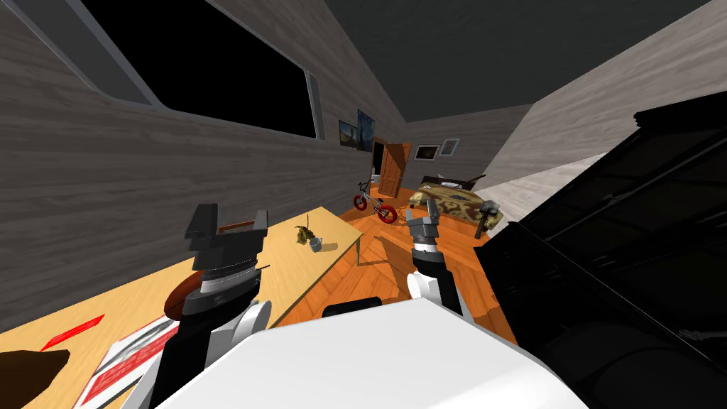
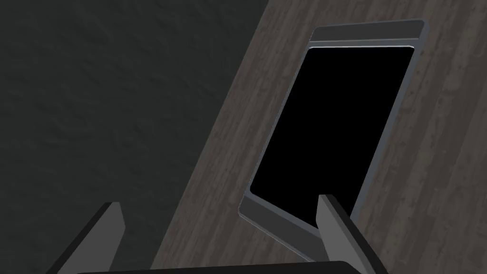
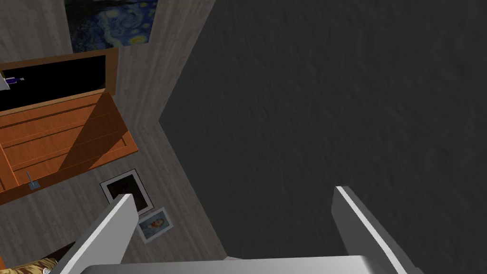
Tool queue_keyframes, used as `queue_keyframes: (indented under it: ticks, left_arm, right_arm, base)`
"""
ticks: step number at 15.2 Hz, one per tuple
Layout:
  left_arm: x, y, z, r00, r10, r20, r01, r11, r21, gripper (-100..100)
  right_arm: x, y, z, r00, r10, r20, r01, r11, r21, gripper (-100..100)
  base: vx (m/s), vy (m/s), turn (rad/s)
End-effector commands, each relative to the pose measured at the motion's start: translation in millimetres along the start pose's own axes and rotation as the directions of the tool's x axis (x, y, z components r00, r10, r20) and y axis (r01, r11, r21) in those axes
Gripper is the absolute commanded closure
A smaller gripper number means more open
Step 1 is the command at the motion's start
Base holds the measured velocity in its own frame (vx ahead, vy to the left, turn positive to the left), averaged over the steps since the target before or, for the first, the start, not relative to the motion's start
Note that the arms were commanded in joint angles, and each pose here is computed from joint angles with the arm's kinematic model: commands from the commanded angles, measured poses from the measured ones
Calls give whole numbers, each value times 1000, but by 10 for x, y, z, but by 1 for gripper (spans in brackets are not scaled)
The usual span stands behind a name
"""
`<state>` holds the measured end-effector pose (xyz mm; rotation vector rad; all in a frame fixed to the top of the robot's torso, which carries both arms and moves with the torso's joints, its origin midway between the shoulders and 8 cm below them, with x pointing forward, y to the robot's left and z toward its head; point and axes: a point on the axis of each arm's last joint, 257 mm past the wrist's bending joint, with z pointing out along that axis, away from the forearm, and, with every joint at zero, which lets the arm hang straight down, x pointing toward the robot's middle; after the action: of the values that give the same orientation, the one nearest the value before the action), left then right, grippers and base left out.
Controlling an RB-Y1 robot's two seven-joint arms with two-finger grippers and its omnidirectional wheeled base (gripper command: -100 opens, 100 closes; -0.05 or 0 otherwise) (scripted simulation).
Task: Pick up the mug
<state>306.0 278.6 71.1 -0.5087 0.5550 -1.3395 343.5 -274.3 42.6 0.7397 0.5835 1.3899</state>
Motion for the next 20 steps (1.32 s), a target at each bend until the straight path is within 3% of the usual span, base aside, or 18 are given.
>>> queue_keyframes:
  ticks: [1,4,6,9,13,14,16,17,18,19,20]
  left_arm:
    - [69,120,-43,999,-14,-36,13,1000,-25,-100]
    - [161,298,-117,996,-35,-84,30,997,-64,-100]
    - [265,530,-235,988,-68,-135,52,991,-120,-100]
    - [334,683,-325,980,-86,-178,57,986,-159,-100]
    - [446,999,-545,960,-131,-246,69,967,-245,-100]
    - [501,1098,-631,950,-159,-269,82,958,-276,-100]
    - [492,1168,-683,947,-156,-279,70,953,-293,-100]
    - [538,1300,-806,934,-184,-307,75,939,-335,-100]
    - [528,1343,-839,933,-182,-311,68,936,-345,-100]
    - [572,1450,-955,919,-214,-330,77,920,-383,-100]
    - [550,1519,-1015,916,-210,-341,61,914,-400,-100]
  right_arm:
    - [0,0,0,1000,0,0,0,1000,0,0]
    - [0,0,0,1000,0,0,0,1000,0,0]
    - [0,0,0,1000,0,0,0,1000,0,0]
    - [0,0,0,1000,0,0,0,1000,0,0]
    - [0,0,0,1000,0,0,0,1000,0,0]
    - [0,0,0,1000,0,0,0,1000,0,0]
    - [0,0,0,1000,0,0,0,1000,0,0]
    - [0,0,0,1000,0,0,0,1000,0,0]
    - [0,0,0,1000,0,0,0,1000,0,0]
    - [0,0,0,1000,0,0,0,1000,0,0]
    - [0,0,0,1000,0,0,0,1000,0,0]
  base:
    - [8,-5,-57]
    - [23,-10,-101]
    - [29,-11,-111]
    - [32,-8,-77]
    - [31,-9,-98]
    - [33,-16,-119]
    - [28,-9,-68]
    - [32,-8,-92]
    - [34,-9,-104]
    - [41,-16,-124]
    - [42,-14,-114]
